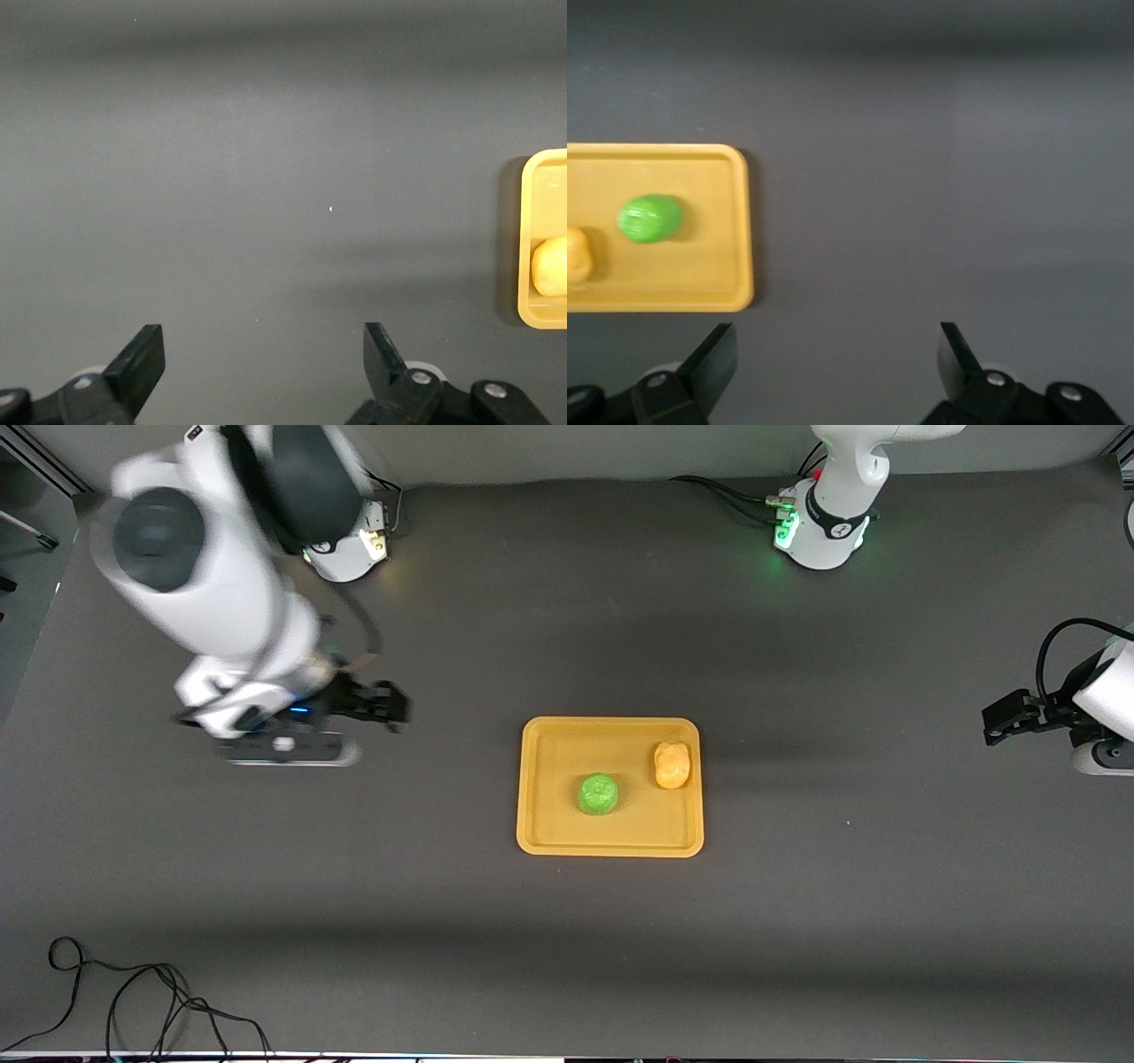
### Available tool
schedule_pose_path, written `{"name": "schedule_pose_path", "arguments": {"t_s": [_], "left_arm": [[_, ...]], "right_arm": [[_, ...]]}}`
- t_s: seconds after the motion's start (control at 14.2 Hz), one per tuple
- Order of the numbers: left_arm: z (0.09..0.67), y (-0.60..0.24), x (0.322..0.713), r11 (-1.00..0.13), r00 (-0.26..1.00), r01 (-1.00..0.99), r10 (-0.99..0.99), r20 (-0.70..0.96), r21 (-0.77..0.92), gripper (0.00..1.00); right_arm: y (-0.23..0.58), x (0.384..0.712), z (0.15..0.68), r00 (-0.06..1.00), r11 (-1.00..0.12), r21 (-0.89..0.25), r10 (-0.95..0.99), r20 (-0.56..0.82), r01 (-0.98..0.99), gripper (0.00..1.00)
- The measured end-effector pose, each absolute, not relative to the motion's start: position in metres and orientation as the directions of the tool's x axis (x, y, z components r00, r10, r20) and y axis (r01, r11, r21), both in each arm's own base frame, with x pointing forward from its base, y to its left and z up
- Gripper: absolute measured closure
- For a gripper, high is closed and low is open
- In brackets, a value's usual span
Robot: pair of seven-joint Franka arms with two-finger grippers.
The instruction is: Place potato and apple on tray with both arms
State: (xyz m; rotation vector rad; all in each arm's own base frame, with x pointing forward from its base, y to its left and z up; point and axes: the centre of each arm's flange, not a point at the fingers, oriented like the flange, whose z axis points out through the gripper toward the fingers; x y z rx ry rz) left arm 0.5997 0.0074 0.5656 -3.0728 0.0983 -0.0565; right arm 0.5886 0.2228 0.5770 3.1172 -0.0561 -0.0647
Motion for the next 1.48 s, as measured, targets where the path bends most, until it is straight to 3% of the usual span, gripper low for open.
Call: {"name": "schedule_pose_path", "arguments": {"t_s": [0.71,1.48], "left_arm": [[0.561,0.013,0.610,-0.997,0.998,-0.037,-0.041,0.053,-0.067,0.00],[0.555,0.017,0.618,-0.999,0.997,0.017,0.013,0.081,-0.050,0.00]], "right_arm": [[-0.035,0.566,0.603,0.999,-0.999,-0.044,-0.013,-0.040,-0.015,0.00],[-0.037,0.566,0.598,0.999,-1.000,-0.024,-0.019,-0.049,-0.020,0.00]]}}
